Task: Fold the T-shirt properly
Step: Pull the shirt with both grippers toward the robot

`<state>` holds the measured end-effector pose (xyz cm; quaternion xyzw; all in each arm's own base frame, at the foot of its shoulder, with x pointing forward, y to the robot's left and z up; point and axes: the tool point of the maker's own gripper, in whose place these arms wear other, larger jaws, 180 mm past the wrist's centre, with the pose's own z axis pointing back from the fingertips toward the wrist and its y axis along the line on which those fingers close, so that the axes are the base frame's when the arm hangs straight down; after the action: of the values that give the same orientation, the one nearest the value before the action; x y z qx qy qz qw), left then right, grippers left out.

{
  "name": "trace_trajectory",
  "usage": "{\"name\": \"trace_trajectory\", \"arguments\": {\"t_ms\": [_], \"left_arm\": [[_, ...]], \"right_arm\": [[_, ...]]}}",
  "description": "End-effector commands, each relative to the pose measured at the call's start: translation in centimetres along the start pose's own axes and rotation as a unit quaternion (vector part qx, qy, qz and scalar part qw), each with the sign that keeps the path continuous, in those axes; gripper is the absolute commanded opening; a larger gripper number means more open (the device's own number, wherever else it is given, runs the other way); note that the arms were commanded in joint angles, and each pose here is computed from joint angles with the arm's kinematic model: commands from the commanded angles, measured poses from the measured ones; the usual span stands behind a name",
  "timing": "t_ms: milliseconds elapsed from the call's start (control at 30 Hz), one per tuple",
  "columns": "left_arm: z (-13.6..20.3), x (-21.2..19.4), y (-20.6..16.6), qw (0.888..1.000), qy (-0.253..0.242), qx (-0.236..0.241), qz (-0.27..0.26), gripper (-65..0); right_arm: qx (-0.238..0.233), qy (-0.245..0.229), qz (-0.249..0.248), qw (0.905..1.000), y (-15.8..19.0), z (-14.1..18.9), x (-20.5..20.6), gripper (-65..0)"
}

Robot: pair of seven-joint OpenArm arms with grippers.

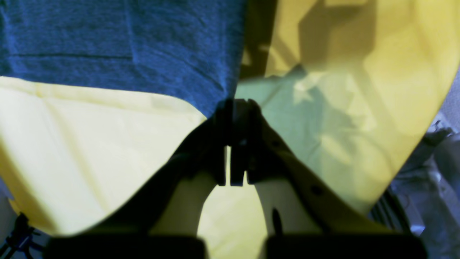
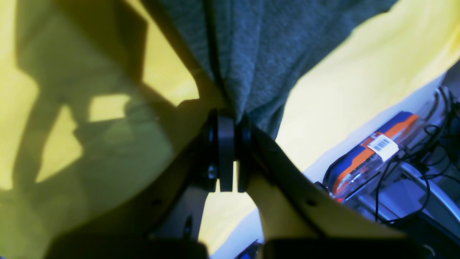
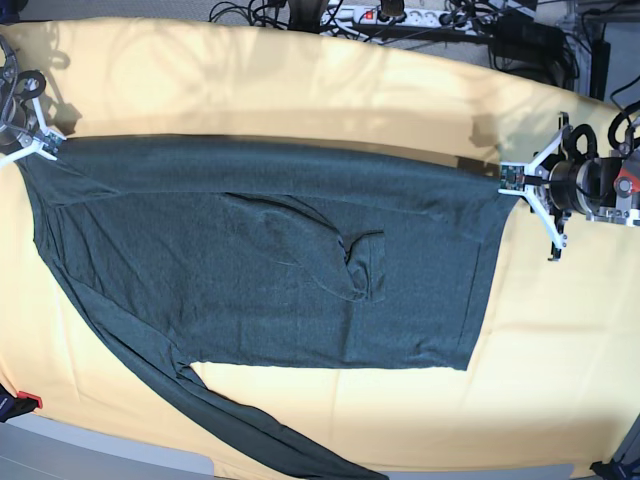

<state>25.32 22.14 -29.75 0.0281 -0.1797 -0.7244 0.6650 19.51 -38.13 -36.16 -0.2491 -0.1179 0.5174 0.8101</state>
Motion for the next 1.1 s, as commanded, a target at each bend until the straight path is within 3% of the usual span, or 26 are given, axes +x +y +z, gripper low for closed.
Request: {"name": "trace_trajectory", "arguments": {"t_ms": [0, 233, 667, 867, 1067], "left_arm": [[1.0, -0.6, 0.3, 1.0, 0.011, 0.007, -0.004, -65.0], [0.8, 0.0, -3.7, 0.999, 0.01, -0.039, -0.024, -65.0], [1.8, -1.2, -8.1, 0.994, 0.031, -0.098, -0.028, -65.0], [1.8, -0.7, -9.5, 0.993, 0.024, -0.115, -0.033, -65.0], [2.1, -1.2, -9.5, 0.992, 0.033, -0.116, -0.032, -65.0]], "right_arm": [[-0.02, 0.019, 0.019, 0.9994, -1.7, 0.5, -0.8, -65.0], [0.007, 0.045, 0.066, 0.9968, 1.4, 2.1, -1.5, -65.0], [0.067, 0.093, 0.109, 0.9873, 7.1, 3.5, -4.6, -65.0], [0.049, 0.105, 0.118, 0.9862, 6.8, 3.6, -5.1, -65.0], [0.065, 0.13, 0.13, 0.9808, 7.5, 3.9, -6.2, -65.0]]}}
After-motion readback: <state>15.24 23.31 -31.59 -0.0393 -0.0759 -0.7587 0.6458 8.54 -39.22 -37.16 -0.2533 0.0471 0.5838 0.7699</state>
